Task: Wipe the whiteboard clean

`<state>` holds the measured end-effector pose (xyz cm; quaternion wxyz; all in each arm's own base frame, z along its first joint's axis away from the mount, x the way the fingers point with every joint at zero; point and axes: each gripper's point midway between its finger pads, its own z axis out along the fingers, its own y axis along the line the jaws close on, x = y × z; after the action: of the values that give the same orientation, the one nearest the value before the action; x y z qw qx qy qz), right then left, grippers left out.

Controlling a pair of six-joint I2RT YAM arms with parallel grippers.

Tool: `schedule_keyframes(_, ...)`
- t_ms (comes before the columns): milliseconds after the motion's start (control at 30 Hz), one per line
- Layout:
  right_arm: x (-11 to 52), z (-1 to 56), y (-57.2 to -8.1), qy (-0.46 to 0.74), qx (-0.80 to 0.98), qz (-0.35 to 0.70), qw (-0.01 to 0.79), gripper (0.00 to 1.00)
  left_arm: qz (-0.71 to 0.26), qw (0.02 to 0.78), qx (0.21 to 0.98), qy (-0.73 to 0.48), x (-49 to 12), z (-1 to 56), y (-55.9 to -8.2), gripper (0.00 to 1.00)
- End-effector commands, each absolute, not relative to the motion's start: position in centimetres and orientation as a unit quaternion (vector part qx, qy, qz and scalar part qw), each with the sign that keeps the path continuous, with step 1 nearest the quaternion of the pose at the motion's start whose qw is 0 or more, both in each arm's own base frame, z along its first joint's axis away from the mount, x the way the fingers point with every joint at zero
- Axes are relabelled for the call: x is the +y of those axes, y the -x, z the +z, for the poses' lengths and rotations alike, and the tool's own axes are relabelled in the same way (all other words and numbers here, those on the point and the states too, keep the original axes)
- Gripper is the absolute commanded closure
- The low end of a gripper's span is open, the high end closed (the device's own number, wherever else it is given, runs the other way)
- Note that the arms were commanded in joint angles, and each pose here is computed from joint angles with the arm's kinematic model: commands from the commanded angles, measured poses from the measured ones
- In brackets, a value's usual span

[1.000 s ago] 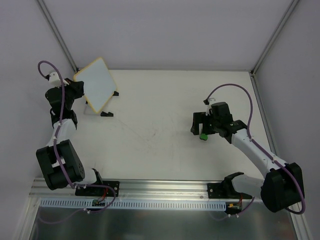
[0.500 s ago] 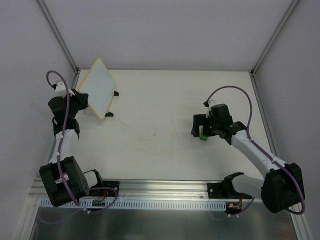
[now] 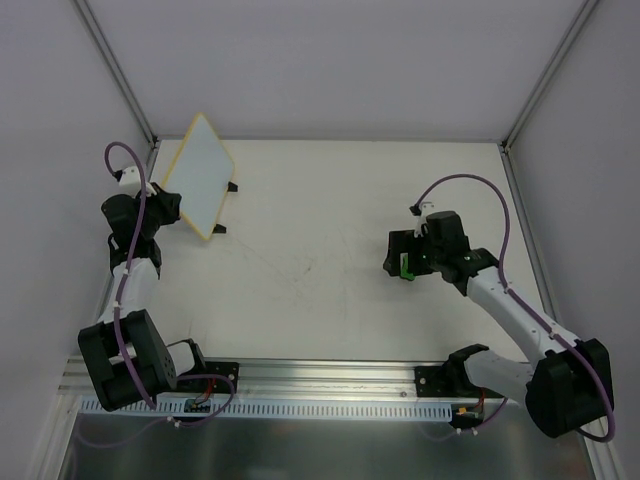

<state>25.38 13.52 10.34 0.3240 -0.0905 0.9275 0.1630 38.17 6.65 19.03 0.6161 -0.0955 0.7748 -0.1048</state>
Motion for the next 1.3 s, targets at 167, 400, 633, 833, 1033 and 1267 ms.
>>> schedule_keyframes(167,13.4,10.8,-24.8,0.098,0.921,0.17,0.337,0.01,-0.022,0.551,0.828,0.102,9.6,14.3,-37.2,1.0)
schedule_keyframes(400,12.9,10.7,-24.7,0.094,0.921,0.163,0.341,0.01,-0.038,0.526,0.84,0.132,9.2,12.9,-36.4,1.0)
schedule_keyframes(633,12.6,10.3,-24.6,0.085,0.923,0.156,0.34,0.01,-0.045,0.499,0.851,0.156,8.8,11.3,-34.9,1.0)
schedule_keyframes(833,12.0,10.3,-24.4,0.082,0.922,0.145,0.349,0.01,-0.044,0.486,0.859,0.155,8.4,10.8,-33.9,1.0)
schedule_keyframes(1033,11.9,10.4,-24.6,0.081,0.922,0.14,0.351,0.01,-0.033,0.47,0.869,0.152,8.6,10.3,-32.9,1.0)
schedule_keyframes(1267,11.8,10.6,-24.6,0.081,0.92,0.138,0.357,0.01,-0.036,0.473,0.868,0.148,8.0,11.6,-31.9,1.0)
